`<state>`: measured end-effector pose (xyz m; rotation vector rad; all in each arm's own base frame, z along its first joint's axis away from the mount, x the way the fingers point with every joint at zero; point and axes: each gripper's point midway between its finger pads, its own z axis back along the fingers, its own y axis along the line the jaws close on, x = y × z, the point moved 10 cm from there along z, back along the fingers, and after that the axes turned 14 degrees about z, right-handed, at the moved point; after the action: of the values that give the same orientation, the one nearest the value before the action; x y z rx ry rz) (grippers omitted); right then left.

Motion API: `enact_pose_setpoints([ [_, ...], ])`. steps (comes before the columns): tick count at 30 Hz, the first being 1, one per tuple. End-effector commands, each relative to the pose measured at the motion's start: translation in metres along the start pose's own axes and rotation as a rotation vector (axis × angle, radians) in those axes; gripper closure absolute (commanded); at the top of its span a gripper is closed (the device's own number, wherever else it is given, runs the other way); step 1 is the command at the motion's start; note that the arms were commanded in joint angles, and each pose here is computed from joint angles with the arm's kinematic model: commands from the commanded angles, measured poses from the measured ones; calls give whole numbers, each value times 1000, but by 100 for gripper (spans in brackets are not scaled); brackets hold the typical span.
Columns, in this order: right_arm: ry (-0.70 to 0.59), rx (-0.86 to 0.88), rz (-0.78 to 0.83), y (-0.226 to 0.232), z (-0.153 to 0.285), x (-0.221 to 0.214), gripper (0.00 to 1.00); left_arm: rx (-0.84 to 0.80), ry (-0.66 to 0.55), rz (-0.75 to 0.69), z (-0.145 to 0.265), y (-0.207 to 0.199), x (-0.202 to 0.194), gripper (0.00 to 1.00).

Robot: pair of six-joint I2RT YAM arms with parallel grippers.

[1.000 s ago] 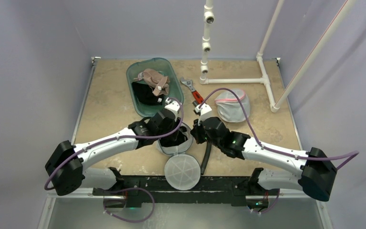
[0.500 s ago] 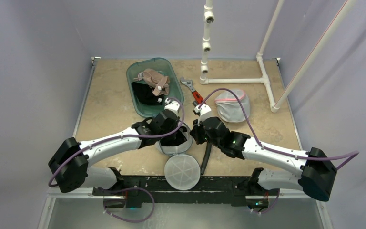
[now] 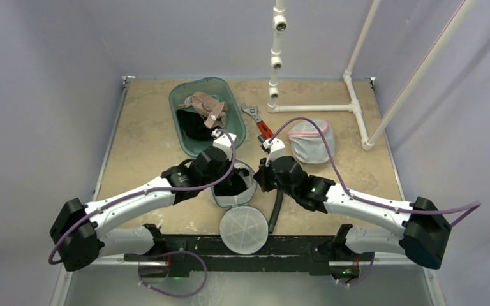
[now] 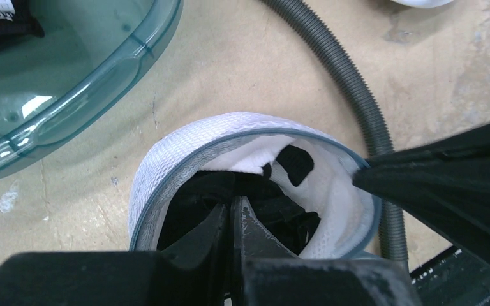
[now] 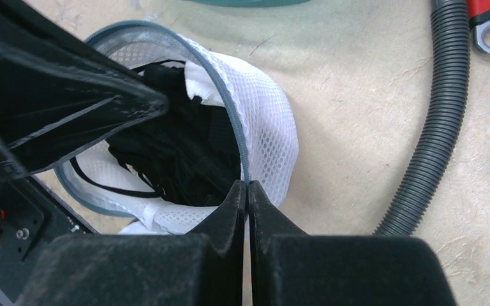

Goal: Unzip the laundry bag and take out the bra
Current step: Pick up the bra from the laundry bag.

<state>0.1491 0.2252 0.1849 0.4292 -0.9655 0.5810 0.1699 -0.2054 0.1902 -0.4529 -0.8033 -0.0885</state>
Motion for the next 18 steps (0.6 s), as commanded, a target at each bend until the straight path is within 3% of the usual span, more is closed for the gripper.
enact_pose_setpoints([
  [1, -71, -37, -69, -1, 1, 8, 100, -88, -48, -29, 20, -7, 17, 100],
  [16, -70, -86, -82, -6, 0, 6, 100, -264, -119, -22, 68, -29, 53, 100],
  [18, -75, -85, -85, -6, 1, 6, 95, -284, -129, -18, 73, -31, 57, 100],
])
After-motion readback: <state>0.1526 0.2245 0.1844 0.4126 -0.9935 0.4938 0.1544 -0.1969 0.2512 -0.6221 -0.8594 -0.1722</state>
